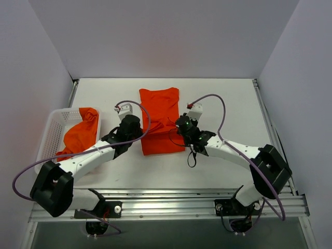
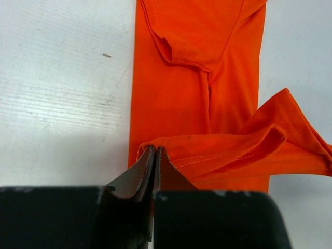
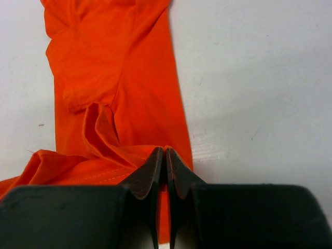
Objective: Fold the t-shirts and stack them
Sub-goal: Fold the tshirt
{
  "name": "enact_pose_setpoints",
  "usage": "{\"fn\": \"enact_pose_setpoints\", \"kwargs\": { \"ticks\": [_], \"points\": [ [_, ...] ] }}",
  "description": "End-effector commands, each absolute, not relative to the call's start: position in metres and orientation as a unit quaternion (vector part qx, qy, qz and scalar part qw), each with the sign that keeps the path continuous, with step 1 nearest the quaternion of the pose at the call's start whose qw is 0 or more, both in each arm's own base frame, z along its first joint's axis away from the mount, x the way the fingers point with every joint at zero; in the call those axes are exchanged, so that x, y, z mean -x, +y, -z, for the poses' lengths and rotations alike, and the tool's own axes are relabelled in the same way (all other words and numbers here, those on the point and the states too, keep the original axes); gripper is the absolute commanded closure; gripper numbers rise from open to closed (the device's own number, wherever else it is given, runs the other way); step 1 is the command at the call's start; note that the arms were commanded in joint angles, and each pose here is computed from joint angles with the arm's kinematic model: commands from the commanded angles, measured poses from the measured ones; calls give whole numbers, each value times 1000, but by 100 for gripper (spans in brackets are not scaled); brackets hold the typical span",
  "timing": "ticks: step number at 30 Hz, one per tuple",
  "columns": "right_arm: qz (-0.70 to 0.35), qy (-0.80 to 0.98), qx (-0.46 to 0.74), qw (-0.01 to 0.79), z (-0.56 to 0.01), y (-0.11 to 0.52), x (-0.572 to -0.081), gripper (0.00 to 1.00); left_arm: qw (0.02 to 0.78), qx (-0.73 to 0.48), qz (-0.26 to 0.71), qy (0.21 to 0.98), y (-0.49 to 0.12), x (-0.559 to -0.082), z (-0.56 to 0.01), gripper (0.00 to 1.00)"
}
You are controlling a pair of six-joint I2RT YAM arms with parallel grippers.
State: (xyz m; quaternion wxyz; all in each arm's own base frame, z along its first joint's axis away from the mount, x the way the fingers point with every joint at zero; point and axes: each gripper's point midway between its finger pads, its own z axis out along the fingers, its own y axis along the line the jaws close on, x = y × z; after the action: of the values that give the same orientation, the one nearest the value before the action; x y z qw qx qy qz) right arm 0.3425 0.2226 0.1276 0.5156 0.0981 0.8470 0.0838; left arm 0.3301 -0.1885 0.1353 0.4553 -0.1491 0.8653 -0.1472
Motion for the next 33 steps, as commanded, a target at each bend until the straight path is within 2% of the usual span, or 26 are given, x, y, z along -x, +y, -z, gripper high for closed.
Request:
{"fn": "enact_pose_setpoints", "kwargs": {
  "ticks": [1, 14, 16, 17, 18, 19, 20, 21, 22, 25, 29, 31, 32, 33],
  "points": [
    [-83, 833, -110, 537, -143, 226, -374, 100, 492, 140, 188, 839, -201, -363, -155, 98],
    [-76, 840, -135, 520, -109, 236, -454, 100, 475, 133, 211, 844, -204, -462, -123, 97],
    [-69, 842, -141, 517, -103, 239, -472, 98, 474, 135, 213, 844, -198, -481, -119, 67],
    [-58, 846, -143, 511, -91, 237, -479, 89, 472, 138, 216, 844, -199, -499, -115, 53],
    [-53, 843, -149, 514, -94, 232, -489, 50, 469, 140, 223, 843, -199, -509, -114, 43],
    [-46, 842, -152, 516, -95, 229, -496, 34, 459, 144, 236, 844, -194, -519, -112, 34],
    [-49, 833, -159, 527, -109, 230, -511, 26, 465, 149, 240, 839, -193, -537, -117, 33],
    [-47, 828, -161, 534, -118, 226, -519, 5, 462, 155, 243, 839, -191, -543, -119, 31],
    [-35, 826, -161, 539, -126, 222, -523, 2, 465, 153, 251, 835, -190, -550, -126, 28],
    [-28, 805, -166, 570, -176, 217, -532, 2, 499, 145, 256, 815, -189, -564, -170, 27],
    [-33, 774, -182, 605, -240, 199, -511, 2, 533, 145, 242, 798, -177, -557, -224, 26],
    [-30, 778, -176, 603, -233, 194, -489, 2, 519, 153, 226, 810, -169, -540, -223, 28],
    [-45, 766, -184, 614, -252, 188, -474, 2, 530, 152, 232, 801, -167, -526, -245, 28],
    [-37, 782, -177, 596, -222, 183, -457, 2, 529, 152, 229, 803, -171, -514, -244, 29]
  ]
}}
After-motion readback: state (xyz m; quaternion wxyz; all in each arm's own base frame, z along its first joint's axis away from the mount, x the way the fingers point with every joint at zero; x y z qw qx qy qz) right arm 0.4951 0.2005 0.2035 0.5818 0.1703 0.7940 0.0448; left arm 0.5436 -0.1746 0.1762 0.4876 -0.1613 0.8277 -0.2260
